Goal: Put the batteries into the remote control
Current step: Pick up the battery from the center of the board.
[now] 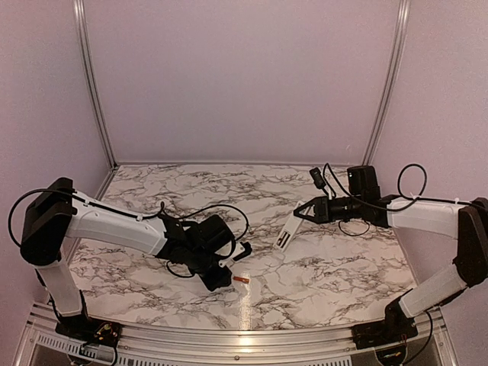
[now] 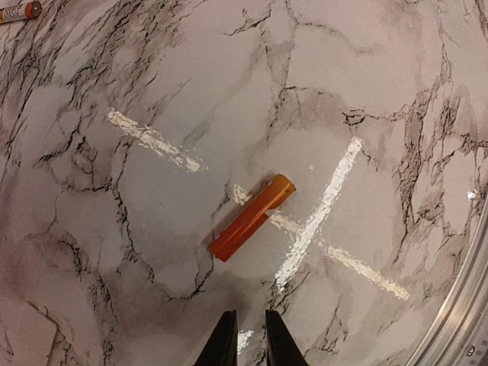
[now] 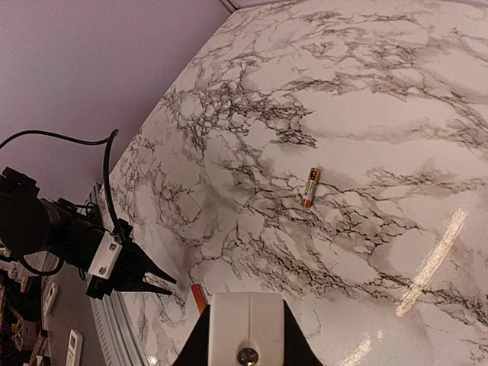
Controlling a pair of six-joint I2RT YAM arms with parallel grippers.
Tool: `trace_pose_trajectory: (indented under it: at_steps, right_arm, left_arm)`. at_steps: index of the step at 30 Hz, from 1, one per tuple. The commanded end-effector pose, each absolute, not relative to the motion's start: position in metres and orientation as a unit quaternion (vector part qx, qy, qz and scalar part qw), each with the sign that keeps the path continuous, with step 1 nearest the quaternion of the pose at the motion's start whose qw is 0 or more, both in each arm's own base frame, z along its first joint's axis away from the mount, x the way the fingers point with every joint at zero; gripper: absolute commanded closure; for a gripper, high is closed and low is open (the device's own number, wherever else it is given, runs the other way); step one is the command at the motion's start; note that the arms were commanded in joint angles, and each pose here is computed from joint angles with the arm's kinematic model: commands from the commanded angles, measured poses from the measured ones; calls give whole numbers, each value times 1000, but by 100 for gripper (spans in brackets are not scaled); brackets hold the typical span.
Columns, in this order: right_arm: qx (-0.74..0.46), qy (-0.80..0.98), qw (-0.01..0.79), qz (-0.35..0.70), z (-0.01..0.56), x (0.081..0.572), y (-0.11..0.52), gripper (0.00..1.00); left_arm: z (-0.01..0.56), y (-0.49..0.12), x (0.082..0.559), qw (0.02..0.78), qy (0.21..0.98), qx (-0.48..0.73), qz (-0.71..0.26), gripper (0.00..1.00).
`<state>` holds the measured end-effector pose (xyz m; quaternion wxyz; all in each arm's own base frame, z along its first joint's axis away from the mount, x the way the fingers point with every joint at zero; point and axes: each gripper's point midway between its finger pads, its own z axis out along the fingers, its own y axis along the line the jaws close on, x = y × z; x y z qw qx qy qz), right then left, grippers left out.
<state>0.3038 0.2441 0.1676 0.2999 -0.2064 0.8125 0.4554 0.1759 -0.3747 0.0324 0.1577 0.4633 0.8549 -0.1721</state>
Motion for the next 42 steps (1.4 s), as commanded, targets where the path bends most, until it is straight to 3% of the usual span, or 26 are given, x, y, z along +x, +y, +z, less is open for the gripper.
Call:
trace_pose_trajectory:
  at_steps: [1, 7, 12, 15, 23, 34, 42]
  right_arm:
    - [-214, 800, 316, 462, 179, 307, 249, 100]
    - [-214, 802, 315, 460, 177, 307, 249, 100]
    - [-213, 806, 320, 451, 177, 310, 247, 100]
    - [-209, 807, 325, 446, 180, 313, 243, 100]
    - [-203, 807, 348, 432, 190, 322, 229, 100]
    - [-201, 813, 358, 413, 194, 318, 219, 100]
    - [-204, 805, 373, 413, 200, 309, 216, 100]
  left_arm:
    - [40, -390, 168, 178, 848, 461, -192, 87]
    - [46, -402, 161, 175, 862, 416, -231, 88]
    - [82, -416, 174, 214, 882, 306, -288, 61]
    - [98, -407, 187, 245, 900, 224, -284, 55]
    - [85, -377, 202, 227, 956, 40, -180, 57]
    - [59, -396, 182, 133, 976, -34, -170, 53]
    - [40, -401, 175, 112, 978, -98, -149, 50]
